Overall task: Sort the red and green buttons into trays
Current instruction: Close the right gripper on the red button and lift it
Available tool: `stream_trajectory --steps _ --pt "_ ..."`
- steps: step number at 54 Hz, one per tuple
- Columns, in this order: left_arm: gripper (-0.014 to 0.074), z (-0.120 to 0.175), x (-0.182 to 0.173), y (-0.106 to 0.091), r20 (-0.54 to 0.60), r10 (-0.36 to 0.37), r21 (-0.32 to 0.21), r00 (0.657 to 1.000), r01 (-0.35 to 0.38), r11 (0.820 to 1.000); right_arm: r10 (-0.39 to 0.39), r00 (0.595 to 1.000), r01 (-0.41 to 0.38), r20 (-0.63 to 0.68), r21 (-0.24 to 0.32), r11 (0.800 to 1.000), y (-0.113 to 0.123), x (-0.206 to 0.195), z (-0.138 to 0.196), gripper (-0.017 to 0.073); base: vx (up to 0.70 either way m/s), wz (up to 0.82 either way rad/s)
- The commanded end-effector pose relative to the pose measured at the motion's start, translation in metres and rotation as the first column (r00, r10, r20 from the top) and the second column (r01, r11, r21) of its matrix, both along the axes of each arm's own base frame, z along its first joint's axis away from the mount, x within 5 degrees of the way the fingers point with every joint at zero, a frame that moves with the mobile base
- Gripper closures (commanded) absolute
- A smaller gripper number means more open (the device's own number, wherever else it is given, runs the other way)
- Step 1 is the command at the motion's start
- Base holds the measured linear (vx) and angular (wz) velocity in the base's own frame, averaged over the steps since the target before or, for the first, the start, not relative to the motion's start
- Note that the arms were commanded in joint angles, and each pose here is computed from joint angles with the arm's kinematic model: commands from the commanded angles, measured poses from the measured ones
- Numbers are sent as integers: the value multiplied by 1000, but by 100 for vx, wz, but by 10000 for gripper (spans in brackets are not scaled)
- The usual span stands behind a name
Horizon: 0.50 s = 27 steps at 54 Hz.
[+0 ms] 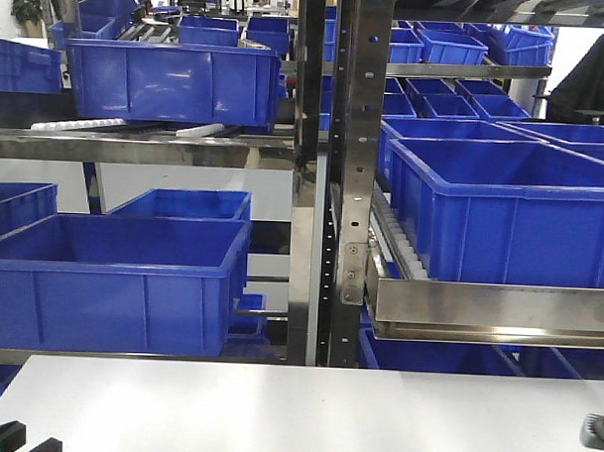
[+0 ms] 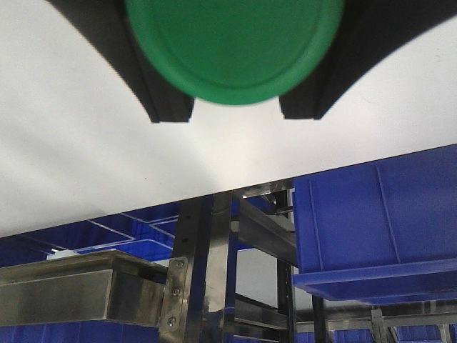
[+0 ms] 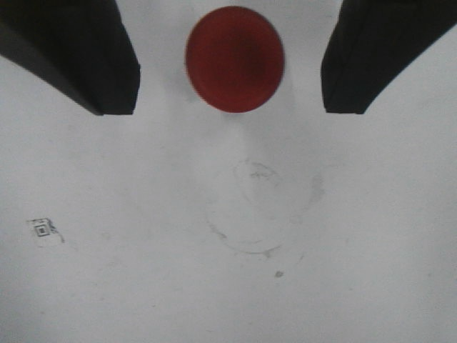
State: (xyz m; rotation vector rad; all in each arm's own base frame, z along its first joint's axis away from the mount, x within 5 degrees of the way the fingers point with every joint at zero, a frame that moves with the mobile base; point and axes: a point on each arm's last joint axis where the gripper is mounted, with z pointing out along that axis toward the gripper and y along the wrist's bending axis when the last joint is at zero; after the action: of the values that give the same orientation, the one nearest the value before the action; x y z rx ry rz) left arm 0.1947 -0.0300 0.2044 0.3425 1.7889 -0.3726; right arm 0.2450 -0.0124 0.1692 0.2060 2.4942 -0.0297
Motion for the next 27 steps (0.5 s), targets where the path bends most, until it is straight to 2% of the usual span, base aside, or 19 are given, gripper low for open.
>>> stream_trajectory --steps 1,8,16,27 --pt "599 17 2 -1 99 -6 -61 995 12 998 49 996 -48 73 -11 999 3 11 9 -15 0 0" --pt "599 17 2 -1 99 -6 -61 995 12 998 47 999 -47 25 -10 999 1 14 -6 -15 0 0" --pt "599 17 2 -1 99 -6 -61 995 12 998 61 997 -62 37 20 998 2 23 -21 -13 0 0" --pt "599 17 2 -1 99 -6 -61 995 12 998 69 997 -67 -29 42 997 3 27 -48 37 0 0"
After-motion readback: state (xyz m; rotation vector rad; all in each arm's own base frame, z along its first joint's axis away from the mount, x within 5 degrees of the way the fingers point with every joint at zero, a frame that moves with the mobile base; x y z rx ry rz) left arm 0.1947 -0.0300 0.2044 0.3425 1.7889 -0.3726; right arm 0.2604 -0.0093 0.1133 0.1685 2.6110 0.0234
